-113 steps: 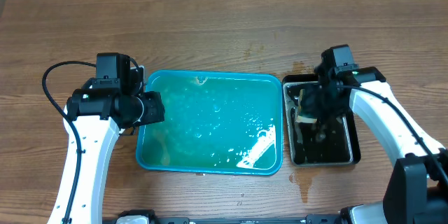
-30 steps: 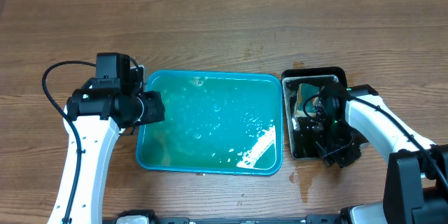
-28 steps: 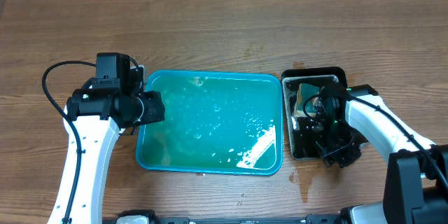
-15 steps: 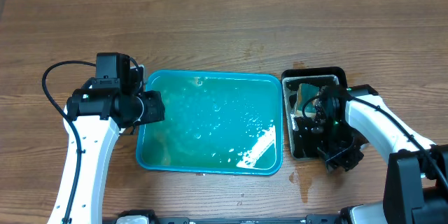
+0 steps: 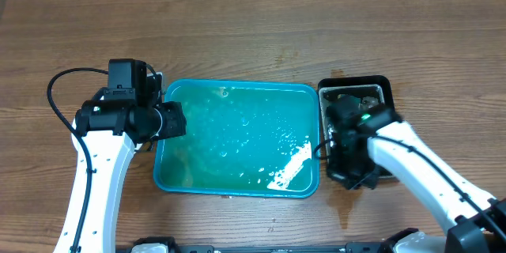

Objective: Clean dirty plates on tray and stack at the side

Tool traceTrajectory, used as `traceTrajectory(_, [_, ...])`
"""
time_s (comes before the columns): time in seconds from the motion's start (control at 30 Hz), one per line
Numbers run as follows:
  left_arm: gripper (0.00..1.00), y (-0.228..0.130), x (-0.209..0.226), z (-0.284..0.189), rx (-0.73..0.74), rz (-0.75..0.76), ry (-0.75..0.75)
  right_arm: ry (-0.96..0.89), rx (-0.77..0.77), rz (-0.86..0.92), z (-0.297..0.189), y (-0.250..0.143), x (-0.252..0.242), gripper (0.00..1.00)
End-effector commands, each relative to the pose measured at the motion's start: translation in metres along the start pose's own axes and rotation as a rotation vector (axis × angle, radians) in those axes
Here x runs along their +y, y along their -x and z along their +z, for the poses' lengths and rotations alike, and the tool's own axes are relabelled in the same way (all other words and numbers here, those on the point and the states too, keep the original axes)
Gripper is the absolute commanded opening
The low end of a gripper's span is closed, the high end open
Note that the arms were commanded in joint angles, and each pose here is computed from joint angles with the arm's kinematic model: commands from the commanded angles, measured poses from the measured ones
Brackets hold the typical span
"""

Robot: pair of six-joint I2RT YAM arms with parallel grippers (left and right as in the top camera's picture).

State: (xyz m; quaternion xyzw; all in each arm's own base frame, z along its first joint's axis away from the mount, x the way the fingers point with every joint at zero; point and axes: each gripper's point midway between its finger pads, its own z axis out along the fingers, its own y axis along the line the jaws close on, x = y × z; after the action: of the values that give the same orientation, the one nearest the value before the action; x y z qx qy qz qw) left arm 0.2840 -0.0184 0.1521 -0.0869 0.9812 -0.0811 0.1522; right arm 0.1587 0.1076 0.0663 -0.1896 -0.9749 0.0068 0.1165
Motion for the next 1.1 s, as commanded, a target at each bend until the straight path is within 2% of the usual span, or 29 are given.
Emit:
traceTrajectory(0.0, [0.60,0.003,-0.003,-0.003,-0.010,0.021,-0.010,0.041,-0.010,-0.133,-0.001,-0.015,0.026,0.05])
traceTrajectory(0.17, [0.60,0.003,-0.003,-0.003,-0.008,0.020,-0.011,0.048,-0.038,-0.263,0.008,-0.031,0.050,0.08])
traceTrajectory(0.43, [0.60,0.003,-0.003,-0.003,-0.008,0.020,-0.010,0.048,-0.056,-0.432,0.024,-0.049,0.076,0.06])
traceTrajectory(0.63, [0.60,0.003,-0.003,-0.003,-0.010,0.021,-0.010,0.011,-0.039,-0.477,0.037,-0.061,0.079,0.04])
traceTrajectory(1.07, [0.60,0.003,-0.003,-0.003,-0.009,0.021,-0.011,0.050,-0.029,-0.490,0.038,-0.065,0.089,0.04])
